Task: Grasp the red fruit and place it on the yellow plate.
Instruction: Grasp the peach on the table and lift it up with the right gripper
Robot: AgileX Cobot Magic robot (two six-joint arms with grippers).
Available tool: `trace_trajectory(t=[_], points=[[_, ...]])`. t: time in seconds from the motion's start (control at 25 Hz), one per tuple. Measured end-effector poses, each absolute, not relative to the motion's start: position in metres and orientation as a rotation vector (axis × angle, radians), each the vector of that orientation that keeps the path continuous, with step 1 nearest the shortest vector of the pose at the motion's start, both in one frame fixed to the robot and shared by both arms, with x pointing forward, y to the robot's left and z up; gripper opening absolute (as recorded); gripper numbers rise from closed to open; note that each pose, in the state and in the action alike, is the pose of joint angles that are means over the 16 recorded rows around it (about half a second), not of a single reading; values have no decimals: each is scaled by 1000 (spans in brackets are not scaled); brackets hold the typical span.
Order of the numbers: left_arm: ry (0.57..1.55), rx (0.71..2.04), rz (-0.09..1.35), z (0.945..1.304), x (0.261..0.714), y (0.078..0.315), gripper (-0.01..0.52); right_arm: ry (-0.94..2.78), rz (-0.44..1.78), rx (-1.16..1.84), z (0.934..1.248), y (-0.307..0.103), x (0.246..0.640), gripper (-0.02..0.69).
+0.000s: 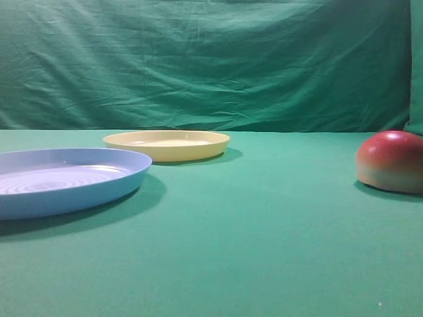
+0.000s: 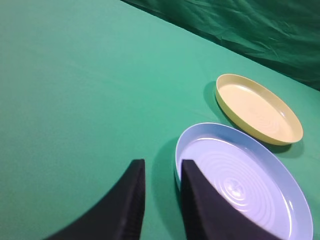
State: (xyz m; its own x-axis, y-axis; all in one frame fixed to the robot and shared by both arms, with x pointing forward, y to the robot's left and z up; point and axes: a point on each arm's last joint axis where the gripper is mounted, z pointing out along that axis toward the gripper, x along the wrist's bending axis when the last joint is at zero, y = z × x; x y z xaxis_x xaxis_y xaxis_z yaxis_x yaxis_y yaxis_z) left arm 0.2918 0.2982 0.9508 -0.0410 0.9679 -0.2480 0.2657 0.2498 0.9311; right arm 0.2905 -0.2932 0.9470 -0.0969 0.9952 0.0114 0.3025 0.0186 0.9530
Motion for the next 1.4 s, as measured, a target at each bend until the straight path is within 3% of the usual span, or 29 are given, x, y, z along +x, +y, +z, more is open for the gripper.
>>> trace_trajectory(t=[0.36,0.72,1.04,1.4], points=[[1519,1203,881,951,292,298,157,1406,1250,1342,958,-291,293,0],[1519,1203,881,951,292,298,157,1380,1372,1312,995,-287,295,0],[1519,1202,880,951,292,298,157,1656,1213,1445,1024,-278,315,0],[1519,1202,880,951,292,298,157,1991,907,1612,1031,-268,352,0]])
